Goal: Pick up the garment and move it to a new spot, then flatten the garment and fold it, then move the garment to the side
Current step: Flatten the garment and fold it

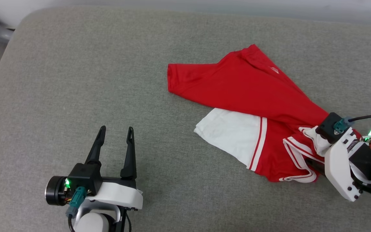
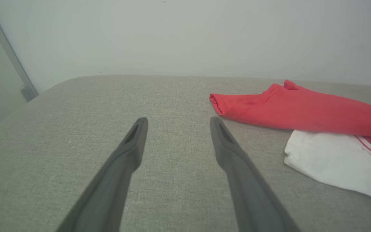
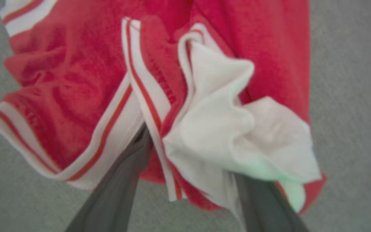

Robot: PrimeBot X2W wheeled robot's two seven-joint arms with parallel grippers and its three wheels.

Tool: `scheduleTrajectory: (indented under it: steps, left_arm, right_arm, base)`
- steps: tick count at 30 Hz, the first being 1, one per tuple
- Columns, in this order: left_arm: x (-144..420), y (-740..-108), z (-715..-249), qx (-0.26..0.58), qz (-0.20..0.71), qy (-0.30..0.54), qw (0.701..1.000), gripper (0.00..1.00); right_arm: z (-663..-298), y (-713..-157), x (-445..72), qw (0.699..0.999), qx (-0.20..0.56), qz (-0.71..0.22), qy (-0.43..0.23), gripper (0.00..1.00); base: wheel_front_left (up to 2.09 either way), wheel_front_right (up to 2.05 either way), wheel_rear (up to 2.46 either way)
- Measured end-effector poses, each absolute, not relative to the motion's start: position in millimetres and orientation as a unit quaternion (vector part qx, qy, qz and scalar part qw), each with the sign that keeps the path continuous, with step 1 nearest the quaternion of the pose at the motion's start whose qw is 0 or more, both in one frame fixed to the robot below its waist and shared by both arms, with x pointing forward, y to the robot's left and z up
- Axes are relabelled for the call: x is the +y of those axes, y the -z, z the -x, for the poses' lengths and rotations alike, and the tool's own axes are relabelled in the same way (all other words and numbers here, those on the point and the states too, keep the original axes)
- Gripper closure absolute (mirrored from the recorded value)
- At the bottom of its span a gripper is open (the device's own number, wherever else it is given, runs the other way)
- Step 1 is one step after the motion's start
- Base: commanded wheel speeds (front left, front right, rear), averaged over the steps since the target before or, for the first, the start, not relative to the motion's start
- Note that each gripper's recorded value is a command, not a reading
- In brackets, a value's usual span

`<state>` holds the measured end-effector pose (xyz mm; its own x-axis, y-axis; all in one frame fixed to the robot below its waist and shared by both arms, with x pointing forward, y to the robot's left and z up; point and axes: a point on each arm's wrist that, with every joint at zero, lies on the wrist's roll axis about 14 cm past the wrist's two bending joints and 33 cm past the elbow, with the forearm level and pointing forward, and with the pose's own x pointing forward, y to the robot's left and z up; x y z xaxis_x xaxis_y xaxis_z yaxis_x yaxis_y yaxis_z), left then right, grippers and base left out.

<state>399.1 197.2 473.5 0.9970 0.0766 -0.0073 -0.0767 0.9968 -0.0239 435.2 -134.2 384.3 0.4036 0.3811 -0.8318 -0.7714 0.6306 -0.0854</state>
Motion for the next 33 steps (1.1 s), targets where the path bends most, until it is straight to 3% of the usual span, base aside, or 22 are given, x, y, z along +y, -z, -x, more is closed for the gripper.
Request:
scheduleTrajectory:
  steps: [2, 3, 4, 13, 21, 27, 33]
  left_arm:
    - [198.8, -471.2, -397.9, 0.007, 0.012, -0.042, 0.999, 0.00]
    - [199.7, -470.6, -397.6, 0.008, 0.011, -0.045, 0.999, 0.00]
    - [200.0, -470.5, -397.5, 0.008, 0.011, -0.046, 0.999, 0.00]
    - [193.2, -480.0, -398.2, -0.006, 0.014, -0.035, 0.999, 0.00]
    - [193.8, -485.6, -393.7, -0.013, 0.013, -0.036, 0.999, 0.00]
    - [187.3, -485.1, -387.9, -0.012, 0.021, -0.029, 0.999, 0.00]
    - [179.1, -487.0, -387.1, -0.014, 0.024, -0.017, 0.999, 0.00]
  right_arm:
    - [-441.6, -382.9, -129.4, 0.808, 0.398, 0.236, -0.365, 0.02]
    - [-446.0, -385.3, -124.5, 0.814, 0.386, 0.228, -0.368, 0.72]
    - [-448.6, -388.2, -119.6, 0.820, 0.374, 0.221, -0.372, 1.00]
    - [-484.0, -463.6, -81.4, 0.881, 0.199, 0.175, -0.392, 1.00]
    - [-496.9, -511.8, -85.6, 0.907, 0.071, 0.175, -0.376, 1.00]
    - [-478.8, -492.5, -136.7, 0.939, 0.069, 0.138, -0.308, 1.00]
    - [-438.5, -450.7, -187.9, 0.965, 0.115, 0.081, -0.223, 1.00]
  base:
    - [0.00, 0.00, 0.00]
    - [0.00, 0.00, 0.00]
    - [0.00, 0.00, 0.00]
    - [0.00, 0.00, 0.00]
    - [0.00, 0.00, 0.00]
    - [0.00, 0.00, 0.00]
    - [0.00, 0.00, 0.00]
